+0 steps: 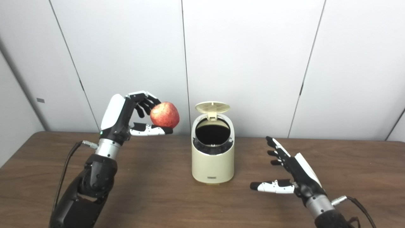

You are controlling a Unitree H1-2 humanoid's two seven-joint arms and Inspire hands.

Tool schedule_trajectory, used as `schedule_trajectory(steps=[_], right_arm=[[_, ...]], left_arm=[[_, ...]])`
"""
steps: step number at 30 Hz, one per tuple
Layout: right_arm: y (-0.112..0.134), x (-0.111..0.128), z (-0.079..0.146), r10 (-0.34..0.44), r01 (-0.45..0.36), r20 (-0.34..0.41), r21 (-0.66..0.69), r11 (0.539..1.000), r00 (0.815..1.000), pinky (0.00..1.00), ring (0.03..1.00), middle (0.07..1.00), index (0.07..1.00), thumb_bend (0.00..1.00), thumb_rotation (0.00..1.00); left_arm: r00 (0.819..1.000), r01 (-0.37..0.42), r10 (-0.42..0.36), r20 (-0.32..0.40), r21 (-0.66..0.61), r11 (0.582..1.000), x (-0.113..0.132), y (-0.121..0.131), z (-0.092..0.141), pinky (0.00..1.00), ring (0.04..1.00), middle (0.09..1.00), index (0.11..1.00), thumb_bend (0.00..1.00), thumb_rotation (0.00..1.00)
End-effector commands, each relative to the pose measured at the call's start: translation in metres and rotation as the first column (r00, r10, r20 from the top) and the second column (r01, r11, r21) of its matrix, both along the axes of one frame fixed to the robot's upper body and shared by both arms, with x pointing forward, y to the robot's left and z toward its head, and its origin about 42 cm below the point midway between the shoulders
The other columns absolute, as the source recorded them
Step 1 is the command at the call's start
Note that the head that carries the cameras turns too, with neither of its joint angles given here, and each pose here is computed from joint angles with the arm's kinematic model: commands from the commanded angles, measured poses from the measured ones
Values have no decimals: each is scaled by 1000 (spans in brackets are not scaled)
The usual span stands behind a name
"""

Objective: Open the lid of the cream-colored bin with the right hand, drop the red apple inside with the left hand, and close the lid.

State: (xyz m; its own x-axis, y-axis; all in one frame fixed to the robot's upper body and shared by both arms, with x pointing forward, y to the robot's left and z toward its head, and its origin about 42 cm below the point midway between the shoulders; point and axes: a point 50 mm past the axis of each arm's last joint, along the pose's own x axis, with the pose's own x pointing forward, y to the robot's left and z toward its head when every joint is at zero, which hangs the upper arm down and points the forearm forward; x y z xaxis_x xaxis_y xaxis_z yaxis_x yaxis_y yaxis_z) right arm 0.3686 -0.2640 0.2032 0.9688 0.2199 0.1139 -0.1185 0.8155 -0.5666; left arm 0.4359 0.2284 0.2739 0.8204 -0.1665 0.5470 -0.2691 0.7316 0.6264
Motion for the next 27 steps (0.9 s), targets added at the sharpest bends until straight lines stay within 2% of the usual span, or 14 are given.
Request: schedule_trajectory(steps=[1, 7, 16, 27], right_arm=[[5, 10, 24, 11, -12, 99, 6, 1000, 995, 770, 878, 948, 949, 771, 305], [12, 12, 23, 7, -7, 95, 4, 1000, 995, 735, 864, 936, 942, 775, 280], [16, 14, 22, 11, -11, 105, -2, 1000, 994, 728, 860, 934, 940, 779, 303], [18, 12, 24, 16, -16, 111, 0, 1000, 994, 732, 862, 939, 944, 780, 311]], left_arm=[[997, 31, -30, 72, -21, 999, 6, -8, 28, 335, 447, 485, 483, 507, 0], [994, 81, -78, 75, -37, 996, 7, -29, 27, 299, 441, 488, 481, 507, 0], [985, 143, -137, 101, -47, 989, 2, -56, 27, 278, 426, 474, 494, 507, 0], [980, 173, -167, 110, -50, 984, 5, -78, 23, 270, 423, 469, 499, 507, 0]])
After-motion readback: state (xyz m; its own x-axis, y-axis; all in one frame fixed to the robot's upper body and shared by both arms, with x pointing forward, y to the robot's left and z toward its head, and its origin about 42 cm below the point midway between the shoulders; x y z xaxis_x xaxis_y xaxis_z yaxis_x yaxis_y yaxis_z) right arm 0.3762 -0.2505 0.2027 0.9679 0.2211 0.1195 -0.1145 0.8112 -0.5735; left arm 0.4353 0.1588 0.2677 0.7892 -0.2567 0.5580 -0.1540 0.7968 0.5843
